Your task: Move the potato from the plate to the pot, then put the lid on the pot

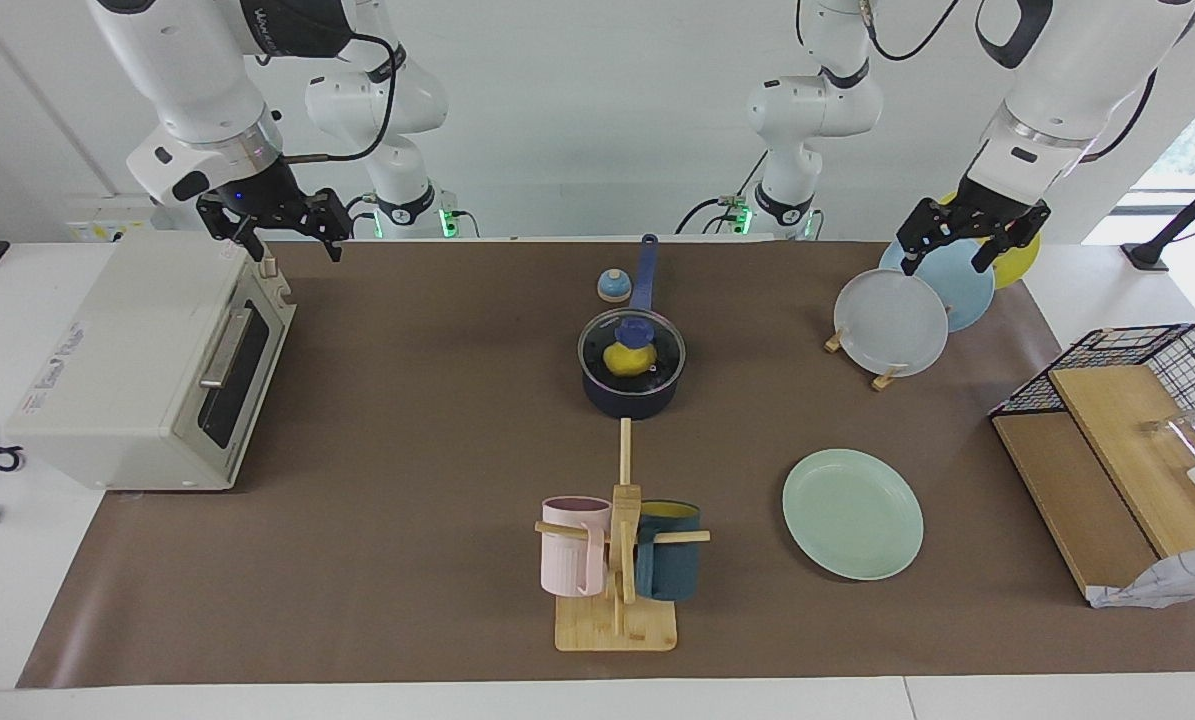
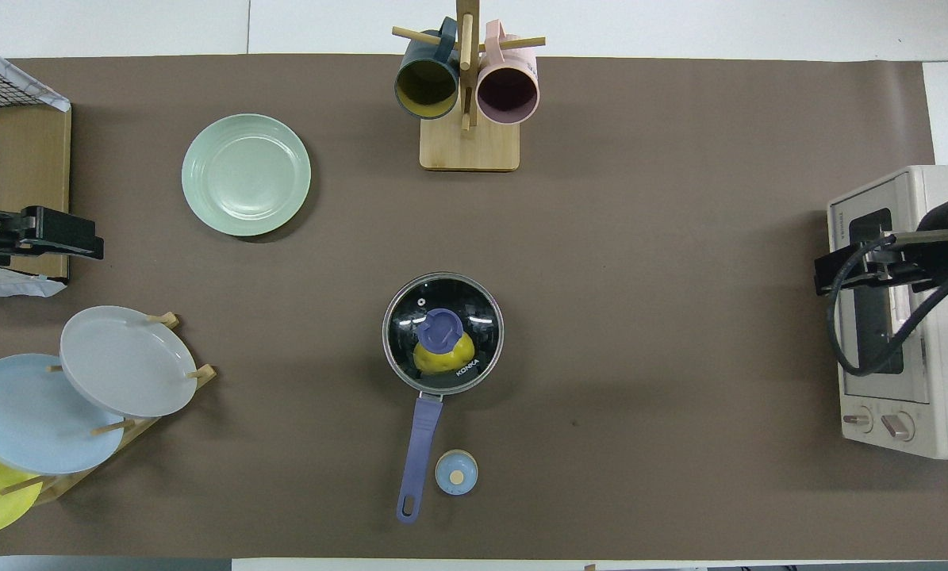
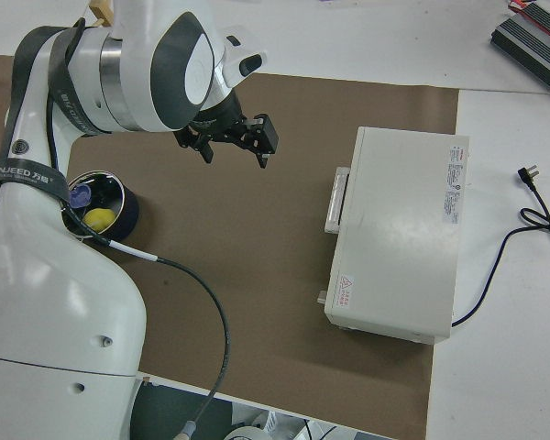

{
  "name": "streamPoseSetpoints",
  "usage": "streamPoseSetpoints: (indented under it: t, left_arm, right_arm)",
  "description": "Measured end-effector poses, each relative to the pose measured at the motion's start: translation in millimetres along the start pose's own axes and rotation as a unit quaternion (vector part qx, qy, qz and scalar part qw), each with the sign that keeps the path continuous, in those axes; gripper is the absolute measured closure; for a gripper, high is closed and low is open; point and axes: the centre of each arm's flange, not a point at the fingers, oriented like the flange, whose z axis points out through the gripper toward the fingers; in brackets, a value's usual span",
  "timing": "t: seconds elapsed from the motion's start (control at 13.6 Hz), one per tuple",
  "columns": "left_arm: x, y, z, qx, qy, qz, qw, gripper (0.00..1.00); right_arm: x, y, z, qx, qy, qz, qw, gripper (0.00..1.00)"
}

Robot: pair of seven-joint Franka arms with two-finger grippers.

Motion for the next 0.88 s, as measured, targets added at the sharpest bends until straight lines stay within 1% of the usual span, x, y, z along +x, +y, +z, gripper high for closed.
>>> streamPoseSetpoints:
  t: [0.52, 0.74, 0.88]
  left_arm:
    - [-1.0, 1.1, -2.1, 0.000, 0.004, 0.001, 1.000, 0.00]
    - [-0.2, 1.2, -2.1, 0.000, 0.007, 0.001, 1.000, 0.00]
    - [0.4, 1.1, -2.2, -0.001, 0.010, 0.001, 1.000, 0.00]
  right_arm:
    - [0.0, -1.6, -0.1, 0.000, 0.000, -0.002, 1.000, 0.00]
    - [2.4, -1.9, -2.0, 0.001, 0.011, -0.002, 1.000, 0.00]
    - [2.7, -2.1, -2.2, 0.001, 0.013, -0.002, 1.000, 0.00]
